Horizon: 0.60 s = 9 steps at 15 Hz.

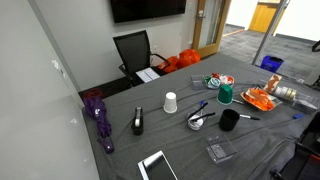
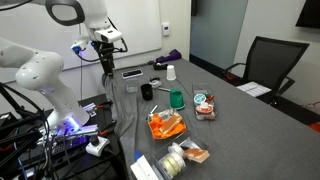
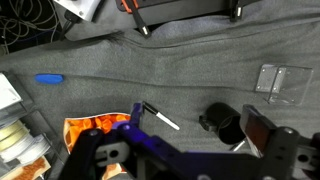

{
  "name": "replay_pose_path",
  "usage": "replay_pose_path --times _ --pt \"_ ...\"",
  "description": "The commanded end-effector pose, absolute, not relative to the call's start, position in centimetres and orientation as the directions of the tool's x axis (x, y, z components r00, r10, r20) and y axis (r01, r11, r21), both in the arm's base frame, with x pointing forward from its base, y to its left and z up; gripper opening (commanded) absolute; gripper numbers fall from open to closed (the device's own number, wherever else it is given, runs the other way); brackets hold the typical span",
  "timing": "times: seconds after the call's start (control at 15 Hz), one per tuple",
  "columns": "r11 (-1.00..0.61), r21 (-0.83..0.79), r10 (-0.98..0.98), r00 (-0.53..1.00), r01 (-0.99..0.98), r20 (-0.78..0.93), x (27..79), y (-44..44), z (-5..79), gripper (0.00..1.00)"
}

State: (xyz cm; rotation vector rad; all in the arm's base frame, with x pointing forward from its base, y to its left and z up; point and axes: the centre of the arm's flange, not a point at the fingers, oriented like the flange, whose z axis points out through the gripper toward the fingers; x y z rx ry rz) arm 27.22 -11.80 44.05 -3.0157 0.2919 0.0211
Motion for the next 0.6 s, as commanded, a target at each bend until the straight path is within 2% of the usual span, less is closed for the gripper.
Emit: replay_pose_path --times 0.0,0.53 --pt "-0.975 -0.11 -0.19 0.981 -0.192 -0.025 27.2 -11.8 44.1 1.0" --pt "-0.964 -0.109 -0.242 0.97 -0.243 -0.029 28.5 -10.4 43.7 1.0"
